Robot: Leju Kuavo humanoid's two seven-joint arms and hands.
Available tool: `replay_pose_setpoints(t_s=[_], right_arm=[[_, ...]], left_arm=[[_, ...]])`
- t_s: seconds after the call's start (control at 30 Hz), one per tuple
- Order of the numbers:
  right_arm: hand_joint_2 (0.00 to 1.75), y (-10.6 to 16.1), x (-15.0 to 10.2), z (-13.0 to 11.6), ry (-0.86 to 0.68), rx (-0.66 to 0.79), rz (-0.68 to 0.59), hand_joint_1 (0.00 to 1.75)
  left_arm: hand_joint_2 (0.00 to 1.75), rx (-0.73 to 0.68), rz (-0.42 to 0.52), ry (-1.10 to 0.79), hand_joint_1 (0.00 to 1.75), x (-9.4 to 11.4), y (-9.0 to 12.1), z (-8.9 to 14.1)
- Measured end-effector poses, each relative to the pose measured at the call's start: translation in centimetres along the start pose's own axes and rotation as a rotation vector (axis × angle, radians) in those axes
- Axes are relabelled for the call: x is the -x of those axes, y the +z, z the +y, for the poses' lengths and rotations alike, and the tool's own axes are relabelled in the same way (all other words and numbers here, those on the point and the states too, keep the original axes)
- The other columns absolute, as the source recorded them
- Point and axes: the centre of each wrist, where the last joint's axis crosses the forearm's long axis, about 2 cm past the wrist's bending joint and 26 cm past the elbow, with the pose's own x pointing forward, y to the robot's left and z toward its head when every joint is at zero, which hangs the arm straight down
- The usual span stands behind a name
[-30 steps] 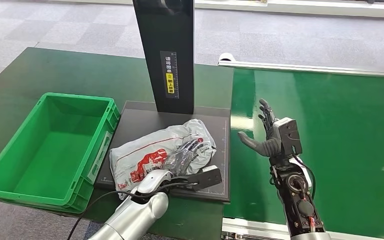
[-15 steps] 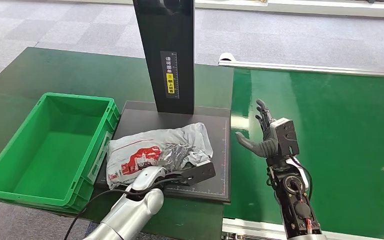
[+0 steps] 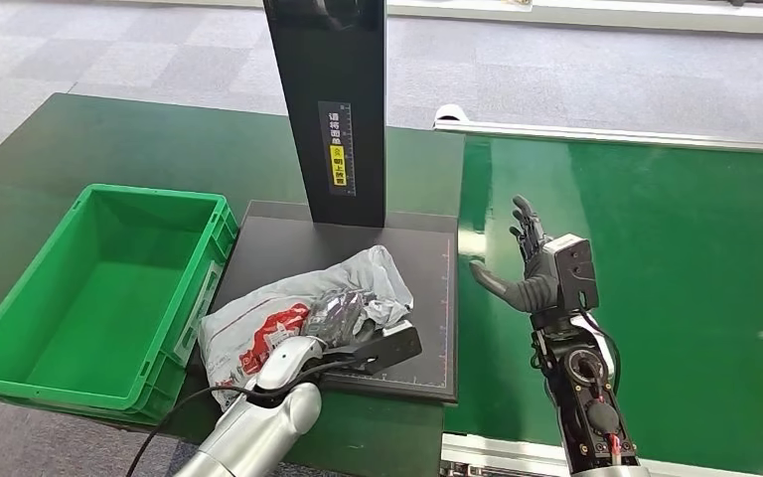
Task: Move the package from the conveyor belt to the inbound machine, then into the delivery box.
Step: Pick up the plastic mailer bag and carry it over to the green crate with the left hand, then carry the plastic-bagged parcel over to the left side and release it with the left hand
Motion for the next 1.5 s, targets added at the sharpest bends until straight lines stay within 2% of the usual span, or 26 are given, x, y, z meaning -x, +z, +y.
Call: replay_pose_setpoints(t_s=[0.1, 0.13, 0.2, 0.37, 0.5, 0.67, 0.97, 1.07, 1.3, 1.5], right_arm=[[1.75, 0.0, -0.1, 0.0, -0.009, -0.002, -0.008, 0.0], [1.75, 0.0, -0.2, -0.1, -0.013, -0.003, -0.01, 0.0], [1.75, 0.0, -0.2, -0.1, -0.021, -0.005, -0.016, 0.0], [1.75, -0.1, -0.3, -0.4, -0.054, 0.002, -0.043, 0.0], [1.75, 0.0, -0.4, -0.8, -0.071, 0.013, -0.061, 0.0], [1.75, 0.2, -0.2, -1.4, -0.064, 0.021, -0.068, 0.0], [1.75, 0.3, -0.2, -1.7, -0.054, 0.015, -0.067, 0.0], [1.75, 0.4, -0.1, -1.8, -0.06, 0.016, -0.069, 0.0], [1.75, 1.0, 0.4, -2.2, -0.059, 0.042, -0.059, 0.0], [1.75, 2.4, 1.3, -2.4, -0.048, 0.074, -0.033, 0.0]], left_arm=[[1.31, -0.163, -0.071, 0.047, 1.75, 0.3, 0.7, 0.0], [1.75, -0.237, -0.102, 0.065, 1.75, 0.4, 0.9, 0.2], [1.75, -0.402, -0.183, 0.087, 1.75, 0.4, 1.2, 0.9], [1.75, -0.799, -0.502, -0.022, 1.75, -0.7, 2.0, 4.2], [1.75, -1.01, -0.591, -0.125, 1.75, -2.4, 3.3, 8.7], [1.75, -1.214, -0.634, -0.194, 1.75, -3.8, 5.4, 13.3], [1.75, -1.339, -0.651, -0.228, 1.75, -4.4, 7.3, 15.8], [1.75, -1.403, -0.671, -0.271, 1.75, -5.0, 8.4, 17.3], [1.75, -1.502, -0.684, -0.614, 1.75, -6.3, 11.1, 21.0], [1.75, -1.497, -0.603, -0.748, 1.75, -5.2, 11.7, 22.0]])
